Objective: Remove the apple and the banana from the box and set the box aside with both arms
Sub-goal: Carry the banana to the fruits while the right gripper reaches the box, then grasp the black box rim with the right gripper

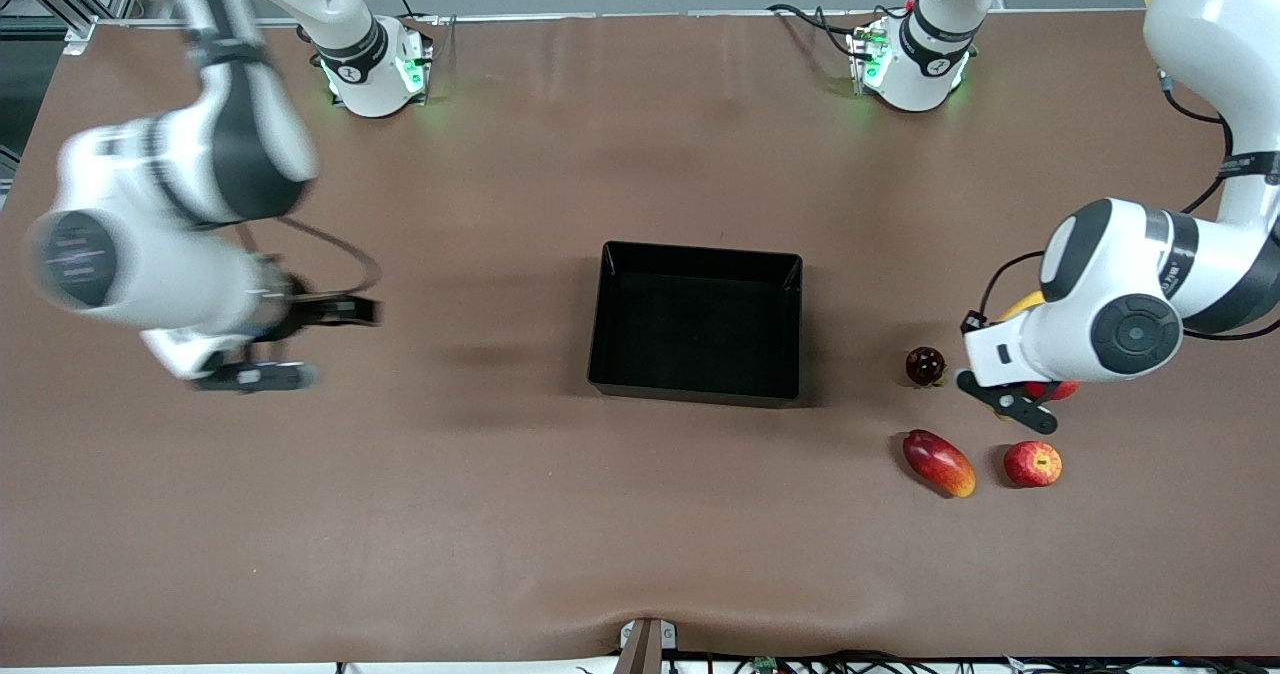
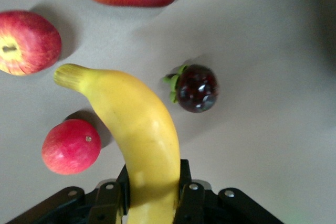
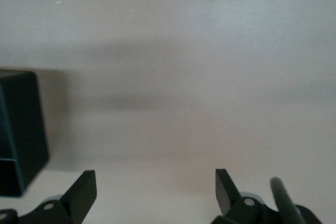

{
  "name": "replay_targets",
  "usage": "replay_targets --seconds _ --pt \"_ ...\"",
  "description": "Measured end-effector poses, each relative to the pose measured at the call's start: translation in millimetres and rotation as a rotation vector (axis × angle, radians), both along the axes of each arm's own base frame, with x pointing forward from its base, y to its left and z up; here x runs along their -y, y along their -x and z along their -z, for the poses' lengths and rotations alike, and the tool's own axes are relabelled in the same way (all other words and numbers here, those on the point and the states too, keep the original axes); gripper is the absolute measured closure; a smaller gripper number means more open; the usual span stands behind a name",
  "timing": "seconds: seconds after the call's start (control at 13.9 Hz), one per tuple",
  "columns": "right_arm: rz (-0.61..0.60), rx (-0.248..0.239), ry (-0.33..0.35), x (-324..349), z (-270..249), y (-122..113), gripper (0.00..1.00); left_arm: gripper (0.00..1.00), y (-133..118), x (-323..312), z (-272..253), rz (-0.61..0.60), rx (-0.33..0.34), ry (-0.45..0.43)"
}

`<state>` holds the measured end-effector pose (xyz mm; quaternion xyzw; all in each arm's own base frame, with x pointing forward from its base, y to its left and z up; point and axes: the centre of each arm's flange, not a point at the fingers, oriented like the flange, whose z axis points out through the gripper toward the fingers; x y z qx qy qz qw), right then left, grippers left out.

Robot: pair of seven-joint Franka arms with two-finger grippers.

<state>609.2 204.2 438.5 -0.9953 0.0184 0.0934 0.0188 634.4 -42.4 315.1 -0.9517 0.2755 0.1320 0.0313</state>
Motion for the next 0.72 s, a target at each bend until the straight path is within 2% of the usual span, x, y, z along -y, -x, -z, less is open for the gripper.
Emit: replay_targets --seconds 0.22,0.5,0.72 --pt "-0.022 0.01 0.021 -88 33 31 0.0 0.63 15 -20 38 0.005 0.033 0.025" --pt "-0.015 0.055 0.025 -153 103 42 0.0 0.63 25 -35 62 0.032 0.078 0.018" --pt "0.029 0.102 0.021 -209 156 63 0.0 0.63 24 -37 72 0.036 0.105 0.037"
